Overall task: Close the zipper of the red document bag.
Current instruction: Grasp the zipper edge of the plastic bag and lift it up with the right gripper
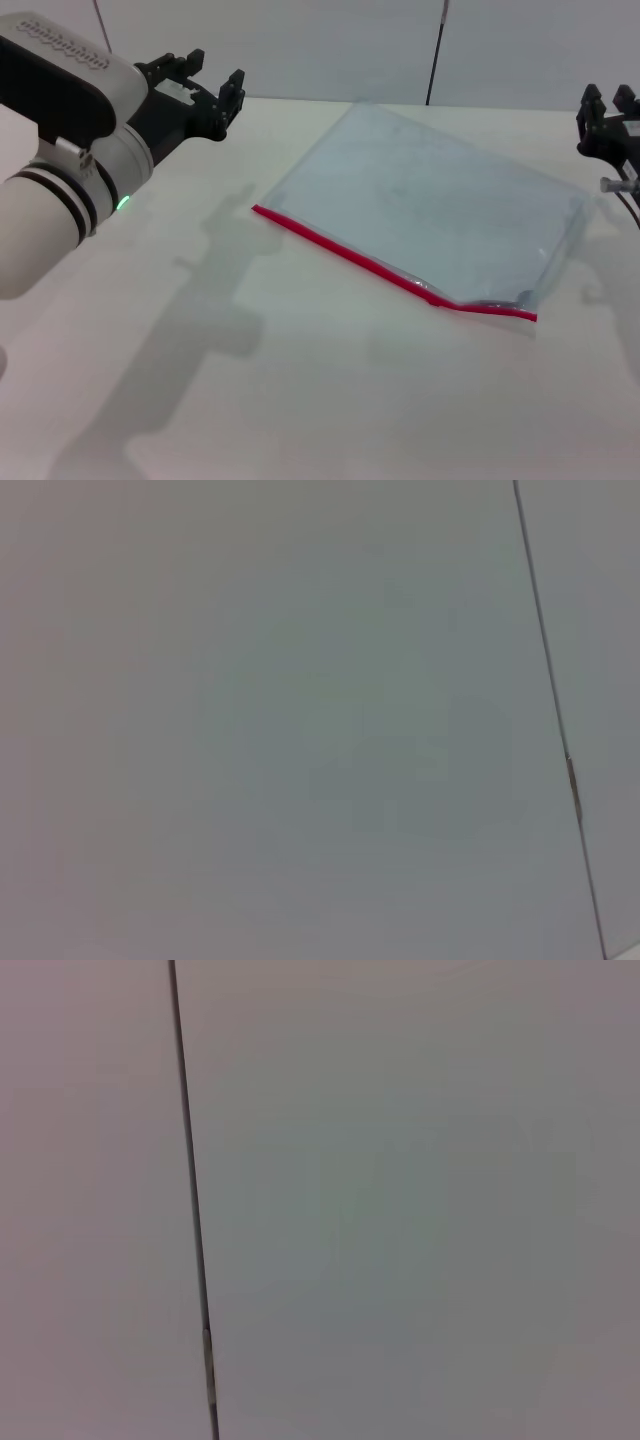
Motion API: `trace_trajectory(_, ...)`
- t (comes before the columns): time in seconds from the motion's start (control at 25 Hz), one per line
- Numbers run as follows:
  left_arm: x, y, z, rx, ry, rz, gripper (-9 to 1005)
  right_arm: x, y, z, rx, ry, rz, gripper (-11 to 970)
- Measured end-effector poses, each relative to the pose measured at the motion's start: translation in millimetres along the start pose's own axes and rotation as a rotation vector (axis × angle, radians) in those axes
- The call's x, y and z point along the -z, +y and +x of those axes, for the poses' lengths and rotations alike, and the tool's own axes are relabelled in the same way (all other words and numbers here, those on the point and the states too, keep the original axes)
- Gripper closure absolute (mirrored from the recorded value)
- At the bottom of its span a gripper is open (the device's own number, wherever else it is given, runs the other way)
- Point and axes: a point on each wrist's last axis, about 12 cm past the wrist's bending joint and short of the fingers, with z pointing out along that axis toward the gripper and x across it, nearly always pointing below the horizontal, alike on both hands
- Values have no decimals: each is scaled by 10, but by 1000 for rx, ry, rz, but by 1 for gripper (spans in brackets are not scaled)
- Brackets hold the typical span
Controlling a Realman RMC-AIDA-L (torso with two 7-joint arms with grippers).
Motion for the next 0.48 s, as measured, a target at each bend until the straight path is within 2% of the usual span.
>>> trace_trajectory(0.48,-21,2,21,-2,8,2,509,-7,-16,18,-2,7,7,617)
